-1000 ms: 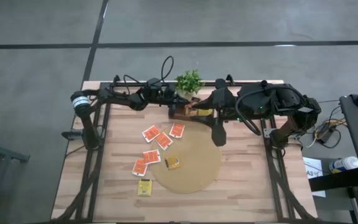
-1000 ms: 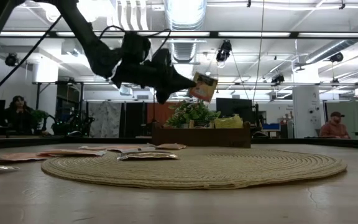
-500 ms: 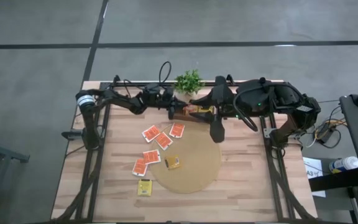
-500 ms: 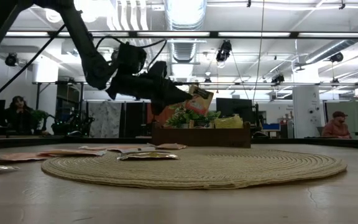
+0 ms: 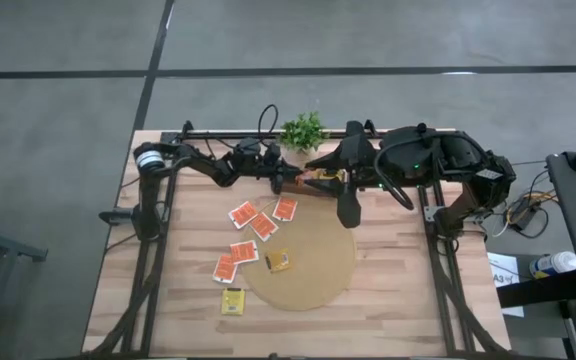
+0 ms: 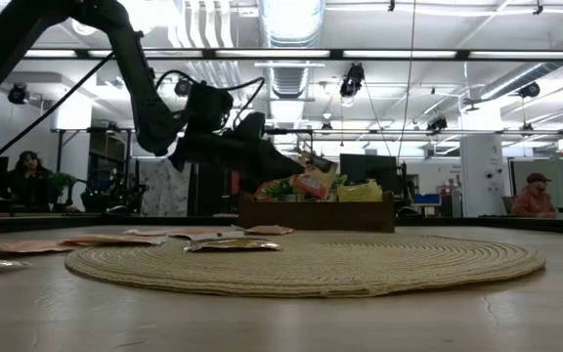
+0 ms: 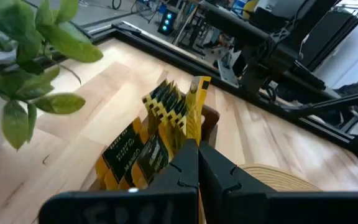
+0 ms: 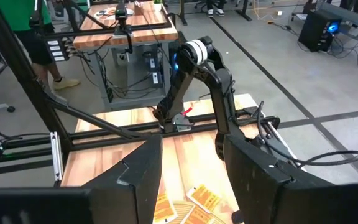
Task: Pick & Place Tea
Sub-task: Put the orange tea bag into the middle section of the wooden organizer
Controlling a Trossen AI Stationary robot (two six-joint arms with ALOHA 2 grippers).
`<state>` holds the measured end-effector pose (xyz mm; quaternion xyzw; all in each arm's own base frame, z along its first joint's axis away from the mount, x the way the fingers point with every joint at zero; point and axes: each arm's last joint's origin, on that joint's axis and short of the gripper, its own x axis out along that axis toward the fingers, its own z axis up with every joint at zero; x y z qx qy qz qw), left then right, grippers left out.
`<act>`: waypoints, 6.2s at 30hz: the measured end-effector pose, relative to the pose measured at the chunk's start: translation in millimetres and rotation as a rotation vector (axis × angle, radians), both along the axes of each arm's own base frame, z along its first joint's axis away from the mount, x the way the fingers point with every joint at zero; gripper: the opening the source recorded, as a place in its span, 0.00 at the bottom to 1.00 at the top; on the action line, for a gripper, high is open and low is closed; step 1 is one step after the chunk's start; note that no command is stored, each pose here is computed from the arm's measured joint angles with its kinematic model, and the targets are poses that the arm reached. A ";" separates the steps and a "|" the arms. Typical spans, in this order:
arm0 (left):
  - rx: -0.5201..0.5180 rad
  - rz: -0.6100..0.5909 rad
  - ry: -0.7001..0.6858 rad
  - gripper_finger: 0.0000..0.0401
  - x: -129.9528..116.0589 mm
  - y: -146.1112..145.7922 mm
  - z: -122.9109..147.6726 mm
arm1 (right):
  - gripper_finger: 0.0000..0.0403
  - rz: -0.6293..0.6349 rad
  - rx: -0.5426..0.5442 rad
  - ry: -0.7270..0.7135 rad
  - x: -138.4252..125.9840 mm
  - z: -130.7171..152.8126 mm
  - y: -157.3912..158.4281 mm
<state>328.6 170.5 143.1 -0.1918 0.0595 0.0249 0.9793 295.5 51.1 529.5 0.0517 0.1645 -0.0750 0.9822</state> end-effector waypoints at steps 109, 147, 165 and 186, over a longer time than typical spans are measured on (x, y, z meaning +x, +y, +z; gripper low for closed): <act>0.166 -0.114 -0.429 0.00 -115.3 -78.2 215.8 | 0.41 -0.167 -0.069 0.331 3.3 -37.9 -48.9; 0.110 -0.182 -0.425 0.00 -184.1 -120.0 201.9 | 0.38 0.015 0.219 0.737 18.8 -246.2 -199.0; 0.085 -0.170 -0.425 0.00 -183.9 -119.6 202.0 | 0.42 0.013 0.217 0.651 9.7 -292.2 -226.1; 0.023 -0.127 -0.430 0.00 -183.9 -118.2 202.3 | 0.37 0.152 0.218 0.631 20.8 -323.7 -230.2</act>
